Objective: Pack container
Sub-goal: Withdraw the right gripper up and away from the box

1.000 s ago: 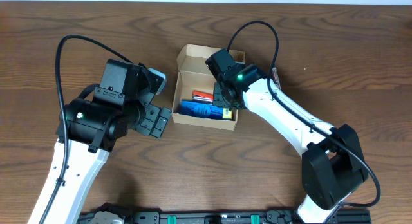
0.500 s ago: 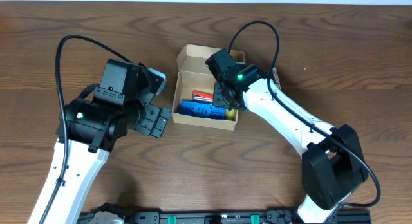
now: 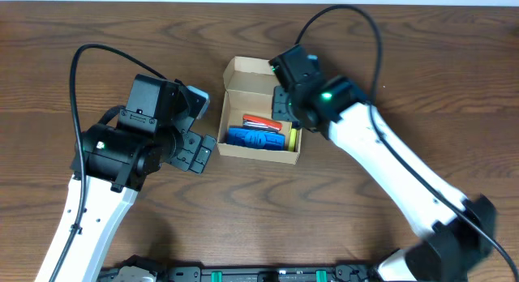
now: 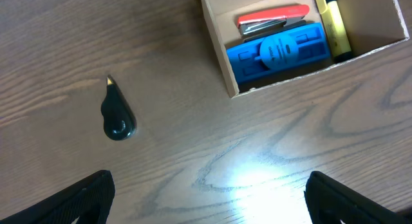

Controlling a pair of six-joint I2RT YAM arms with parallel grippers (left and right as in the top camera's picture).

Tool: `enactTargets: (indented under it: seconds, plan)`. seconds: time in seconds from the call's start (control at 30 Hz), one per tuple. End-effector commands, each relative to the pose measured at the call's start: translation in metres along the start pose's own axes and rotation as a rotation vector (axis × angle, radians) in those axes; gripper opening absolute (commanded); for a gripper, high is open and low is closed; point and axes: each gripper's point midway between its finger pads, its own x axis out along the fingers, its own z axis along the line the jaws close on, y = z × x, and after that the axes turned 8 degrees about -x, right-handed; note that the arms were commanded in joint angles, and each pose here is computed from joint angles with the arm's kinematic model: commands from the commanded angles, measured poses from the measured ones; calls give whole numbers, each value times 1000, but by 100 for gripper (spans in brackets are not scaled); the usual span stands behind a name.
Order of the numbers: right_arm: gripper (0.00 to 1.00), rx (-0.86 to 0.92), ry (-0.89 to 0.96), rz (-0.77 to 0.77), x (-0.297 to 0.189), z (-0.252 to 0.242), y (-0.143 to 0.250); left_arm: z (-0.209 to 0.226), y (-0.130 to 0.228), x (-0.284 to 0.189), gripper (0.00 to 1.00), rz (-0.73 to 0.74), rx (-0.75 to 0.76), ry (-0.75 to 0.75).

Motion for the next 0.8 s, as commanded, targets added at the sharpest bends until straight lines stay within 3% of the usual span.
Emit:
enactTargets:
  seconds: [0.0, 0.1, 0.57, 0.77]
  plan:
    - [51, -64, 2, -99, -35, -9, -20, 1, -2, -4, 95, -14, -17, 0]
    - [61, -99, 11, -113, -47, -23, -23, 1, -2, -4, 95, -14, -17, 0]
    - [61, -222, -17, -10, -54, -101, -20, 1, -2, -4, 95, -14, -17, 0]
    - [73, -277, -18, 0, -50, -108, -18, 2, -6, -5, 95, -30, -16, -3]
